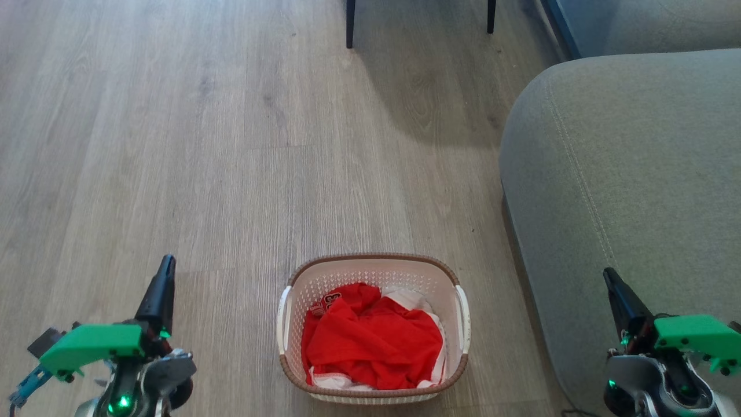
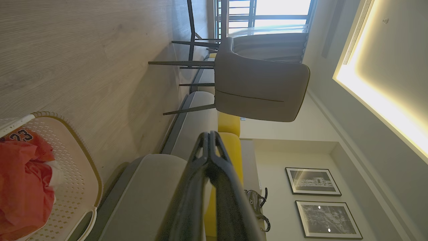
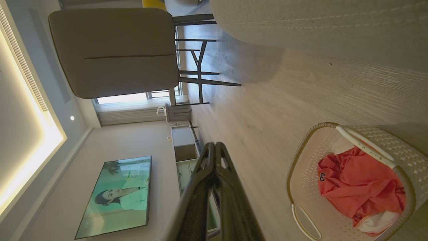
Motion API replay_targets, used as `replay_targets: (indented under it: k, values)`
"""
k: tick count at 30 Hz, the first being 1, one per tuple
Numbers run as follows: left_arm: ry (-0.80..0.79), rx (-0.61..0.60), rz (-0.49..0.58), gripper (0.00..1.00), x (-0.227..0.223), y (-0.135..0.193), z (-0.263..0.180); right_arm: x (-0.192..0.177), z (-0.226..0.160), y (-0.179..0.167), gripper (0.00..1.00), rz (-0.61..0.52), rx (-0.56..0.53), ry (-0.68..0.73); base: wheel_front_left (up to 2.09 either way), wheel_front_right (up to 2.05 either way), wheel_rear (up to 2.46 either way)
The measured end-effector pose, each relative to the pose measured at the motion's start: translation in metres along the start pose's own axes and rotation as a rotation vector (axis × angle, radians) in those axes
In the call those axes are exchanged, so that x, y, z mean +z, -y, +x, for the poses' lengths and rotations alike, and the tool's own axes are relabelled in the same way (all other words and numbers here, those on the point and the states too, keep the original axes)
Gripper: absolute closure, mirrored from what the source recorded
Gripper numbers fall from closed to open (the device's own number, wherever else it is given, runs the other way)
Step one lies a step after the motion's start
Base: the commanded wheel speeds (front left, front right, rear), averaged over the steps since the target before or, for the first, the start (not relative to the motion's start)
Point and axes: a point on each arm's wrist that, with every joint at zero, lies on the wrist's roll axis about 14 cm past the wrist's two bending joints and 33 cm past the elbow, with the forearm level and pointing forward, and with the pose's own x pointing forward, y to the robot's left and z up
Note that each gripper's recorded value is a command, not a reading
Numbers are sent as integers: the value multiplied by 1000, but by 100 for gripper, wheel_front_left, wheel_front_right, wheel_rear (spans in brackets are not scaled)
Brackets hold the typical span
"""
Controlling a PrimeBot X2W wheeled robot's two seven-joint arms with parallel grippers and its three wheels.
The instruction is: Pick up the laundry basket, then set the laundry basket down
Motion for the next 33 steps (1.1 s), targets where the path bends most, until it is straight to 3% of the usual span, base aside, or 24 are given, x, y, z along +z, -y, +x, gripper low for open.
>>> replay_targets:
  k: [33]
  values:
    - [0, 0, 0, 100, 0, 0, 0, 0, 0, 0, 100, 0, 0, 1, 0, 0, 0]
